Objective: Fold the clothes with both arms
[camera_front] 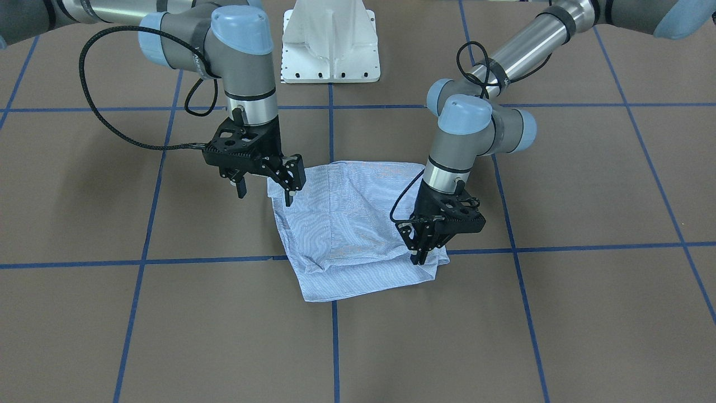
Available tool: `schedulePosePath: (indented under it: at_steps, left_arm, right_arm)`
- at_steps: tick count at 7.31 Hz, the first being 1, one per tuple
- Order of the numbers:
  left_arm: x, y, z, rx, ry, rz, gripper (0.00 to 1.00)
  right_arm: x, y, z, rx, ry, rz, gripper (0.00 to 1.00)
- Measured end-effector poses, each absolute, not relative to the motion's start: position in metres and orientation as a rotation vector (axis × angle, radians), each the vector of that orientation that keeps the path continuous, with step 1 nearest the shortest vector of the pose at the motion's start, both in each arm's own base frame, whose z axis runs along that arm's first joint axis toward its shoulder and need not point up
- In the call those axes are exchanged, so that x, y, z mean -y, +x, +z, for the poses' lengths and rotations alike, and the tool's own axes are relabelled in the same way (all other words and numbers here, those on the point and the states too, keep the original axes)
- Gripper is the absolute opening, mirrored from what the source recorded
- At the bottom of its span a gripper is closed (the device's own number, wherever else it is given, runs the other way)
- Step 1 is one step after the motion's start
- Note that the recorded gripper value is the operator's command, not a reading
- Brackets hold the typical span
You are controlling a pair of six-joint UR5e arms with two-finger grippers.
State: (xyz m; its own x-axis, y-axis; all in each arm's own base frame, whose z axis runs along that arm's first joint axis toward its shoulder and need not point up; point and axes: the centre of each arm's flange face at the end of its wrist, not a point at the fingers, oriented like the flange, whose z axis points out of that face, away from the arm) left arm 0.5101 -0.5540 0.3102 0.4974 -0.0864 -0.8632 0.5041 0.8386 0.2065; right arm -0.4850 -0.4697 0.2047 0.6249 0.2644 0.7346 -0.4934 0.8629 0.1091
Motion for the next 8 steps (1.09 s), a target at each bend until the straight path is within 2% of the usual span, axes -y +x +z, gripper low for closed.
schedulePosePath:
  at_steps: [3,4,5,8]
  left_arm:
    - [0.586,0.487,0.331,-0.925,0.502,-0.378,0.00]
    - [0.596,0.483,0.342,-0.903,0.499,-0.390,0.92]
    - [0.600,0.482,0.345,-0.893,0.500,-0.392,1.00]
    - [0.601,0.466,0.321,-0.921,0.547,-0.264,1.00]
  right_arm:
    - [0.470,-0.486,0.205,0.784,0.315,0.443,1.00]
    - [0.470,-0.486,0.205,0.784,0.315,0.443,1.00]
    - [0.470,-0.486,0.204,0.784,0.316,0.444,1.00]
    - [0.472,-0.484,0.203,0.786,0.312,0.443,1.00]
